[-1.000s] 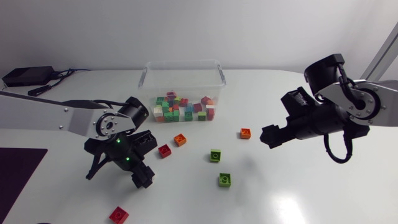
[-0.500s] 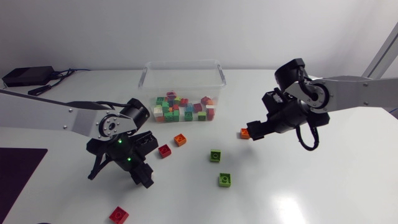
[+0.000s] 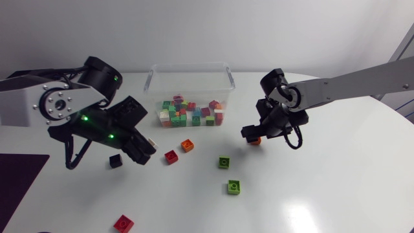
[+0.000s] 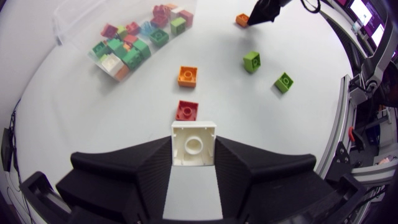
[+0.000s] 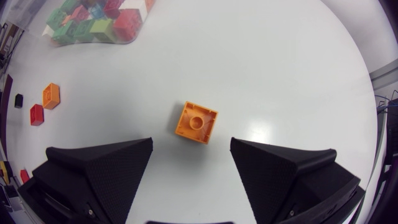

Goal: Place the duplo bricks in the container

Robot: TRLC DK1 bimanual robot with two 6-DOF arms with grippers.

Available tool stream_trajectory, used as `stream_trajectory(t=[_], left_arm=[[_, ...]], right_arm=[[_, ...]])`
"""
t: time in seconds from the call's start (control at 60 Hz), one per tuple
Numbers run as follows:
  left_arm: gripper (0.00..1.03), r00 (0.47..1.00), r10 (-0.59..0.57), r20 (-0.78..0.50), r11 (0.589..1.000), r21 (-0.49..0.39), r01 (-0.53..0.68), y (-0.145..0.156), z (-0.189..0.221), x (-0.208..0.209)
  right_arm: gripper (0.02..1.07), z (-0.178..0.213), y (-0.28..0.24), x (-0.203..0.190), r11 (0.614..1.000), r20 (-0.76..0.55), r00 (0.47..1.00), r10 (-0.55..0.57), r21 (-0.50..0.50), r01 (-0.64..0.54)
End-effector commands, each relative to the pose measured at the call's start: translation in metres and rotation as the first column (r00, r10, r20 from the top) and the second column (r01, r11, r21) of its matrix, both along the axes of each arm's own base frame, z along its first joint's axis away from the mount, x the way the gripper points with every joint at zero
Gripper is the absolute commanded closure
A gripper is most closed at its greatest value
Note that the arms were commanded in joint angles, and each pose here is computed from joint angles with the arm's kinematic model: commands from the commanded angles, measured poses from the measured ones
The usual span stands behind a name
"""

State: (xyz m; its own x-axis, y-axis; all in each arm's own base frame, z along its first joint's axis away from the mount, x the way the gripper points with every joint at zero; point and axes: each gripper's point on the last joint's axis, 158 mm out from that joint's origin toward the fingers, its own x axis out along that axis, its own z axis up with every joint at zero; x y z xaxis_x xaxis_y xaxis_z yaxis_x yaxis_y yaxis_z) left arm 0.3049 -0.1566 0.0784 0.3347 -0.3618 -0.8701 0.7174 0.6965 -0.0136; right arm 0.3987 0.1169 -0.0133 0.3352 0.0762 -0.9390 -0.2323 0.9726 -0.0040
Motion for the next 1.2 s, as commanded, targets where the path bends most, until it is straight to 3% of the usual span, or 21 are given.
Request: stream_trajectory(t=[0.0,0.117,0.533,0.733,0.9,1.183], left_arm=[[0.84,0.996,0.022,0.084,0.998,-0.058,-0.017,-0.001,0.031,0.015],[0.84,0.984,0.049,0.169,0.99,-0.139,-0.026,-0.004,0.06,0.026],[0.84,0.925,0.124,0.36,0.957,-0.29,-0.016,-0.01,0.118,0.062],[0.84,0.907,0.167,0.387,0.944,-0.329,-0.034,-0.011,0.126,0.082],[0.84,0.9,0.186,0.395,0.938,-0.343,-0.043,-0.011,0.123,0.099],[0.84,0.883,0.246,0.399,0.918,-0.388,-0.08,-0.011,0.126,0.141]], right_arm=[[0.16,-0.01,0.003,0.002,0.999,-0.026,0.999,-0.028,-0.017,0.028],[0.25,-0.014,-0.002,0.007,0.998,-0.024,0.998,-0.05,-0.034,0.05],[0.25,-0.029,-0.008,0.022,0.995,-0.054,0.994,-0.091,-0.05,0.088],[0.55,-0.033,-0.01,0.023,0.995,-0.054,0.994,-0.092,-0.052,0.089],[0.71,-0.031,-0.01,0.024,0.995,-0.03,0.996,-0.086,-0.05,0.084],[0.75,0.01,-0.014,0.021,0.998,0.043,0.998,-0.039,-0.05,0.041]])
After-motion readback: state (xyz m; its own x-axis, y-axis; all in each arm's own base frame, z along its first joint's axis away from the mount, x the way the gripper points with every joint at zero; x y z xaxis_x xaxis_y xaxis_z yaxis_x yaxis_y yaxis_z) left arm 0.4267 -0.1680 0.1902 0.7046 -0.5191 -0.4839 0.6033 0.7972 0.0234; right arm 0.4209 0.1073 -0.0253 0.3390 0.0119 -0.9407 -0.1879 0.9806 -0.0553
